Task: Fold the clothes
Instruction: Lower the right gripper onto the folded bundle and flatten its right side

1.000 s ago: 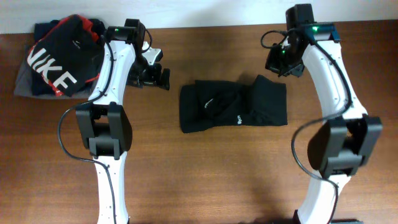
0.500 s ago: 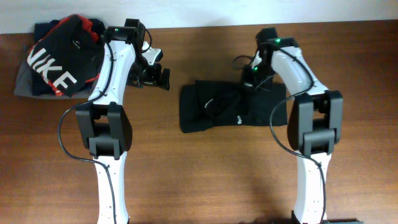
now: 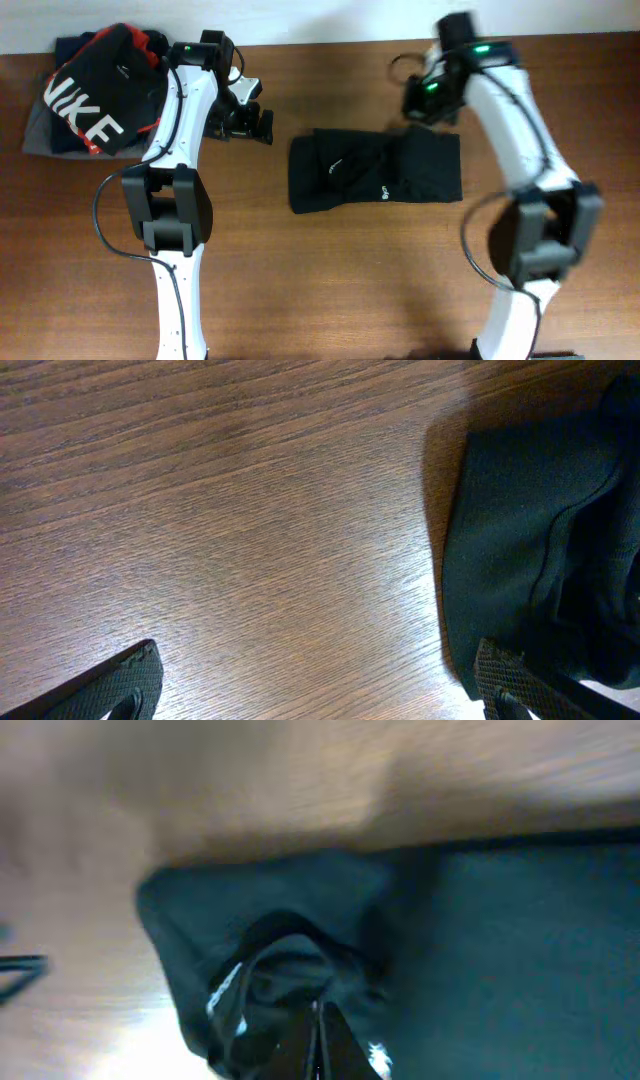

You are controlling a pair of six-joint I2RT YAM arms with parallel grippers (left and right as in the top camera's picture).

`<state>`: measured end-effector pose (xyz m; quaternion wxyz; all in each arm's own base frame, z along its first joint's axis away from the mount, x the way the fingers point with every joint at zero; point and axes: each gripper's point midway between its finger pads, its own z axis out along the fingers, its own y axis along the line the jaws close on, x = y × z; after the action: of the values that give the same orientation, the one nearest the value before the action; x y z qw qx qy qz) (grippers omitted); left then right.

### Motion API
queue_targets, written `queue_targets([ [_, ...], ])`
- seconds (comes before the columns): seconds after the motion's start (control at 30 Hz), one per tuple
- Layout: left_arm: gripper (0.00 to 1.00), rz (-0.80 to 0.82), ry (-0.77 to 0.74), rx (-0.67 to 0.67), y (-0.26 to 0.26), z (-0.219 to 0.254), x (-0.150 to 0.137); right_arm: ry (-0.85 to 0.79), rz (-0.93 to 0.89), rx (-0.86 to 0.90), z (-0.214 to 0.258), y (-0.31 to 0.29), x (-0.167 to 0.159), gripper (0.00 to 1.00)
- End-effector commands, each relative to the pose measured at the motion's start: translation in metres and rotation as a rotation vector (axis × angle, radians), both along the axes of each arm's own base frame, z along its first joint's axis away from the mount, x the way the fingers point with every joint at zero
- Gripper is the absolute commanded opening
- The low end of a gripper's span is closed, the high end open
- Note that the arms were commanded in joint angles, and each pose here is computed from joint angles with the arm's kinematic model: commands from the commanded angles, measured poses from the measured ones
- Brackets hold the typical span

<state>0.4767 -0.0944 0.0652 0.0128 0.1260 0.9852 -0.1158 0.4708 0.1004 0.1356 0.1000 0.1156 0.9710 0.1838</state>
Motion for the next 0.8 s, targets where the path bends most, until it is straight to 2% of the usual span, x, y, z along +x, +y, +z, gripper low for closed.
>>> queue_targets([
  [0.0, 0.99, -0.014, 0.013, -0.010, -0.002, -0.006, -0.002, -0.058, -0.107, -0.093, 0.033, -0.057, -0.002, 0.04],
  [0.27, 0.99, -0.014, 0.010, -0.010, -0.003, -0.006, -0.001, 0.141, -0.129, -0.084, -0.046, -0.060, -0.022, 0.04],
  [0.5, 0.99, -0.014, 0.010, -0.010, -0.003, -0.006, -0.001, 0.190, -0.042, 0.083, -0.110, -0.008, -0.042, 0.04],
  [0.63, 0.99, -0.014, 0.009, -0.010, -0.003, -0.006, -0.001, 0.220, -0.035, 0.069, -0.121, -0.004, -0.053, 0.04],
  [0.77, 0.99, -0.014, 0.010, -0.010, -0.003, -0.006, -0.001, 0.195, -0.077, 0.058, -0.097, -0.012, -0.047, 0.04],
])
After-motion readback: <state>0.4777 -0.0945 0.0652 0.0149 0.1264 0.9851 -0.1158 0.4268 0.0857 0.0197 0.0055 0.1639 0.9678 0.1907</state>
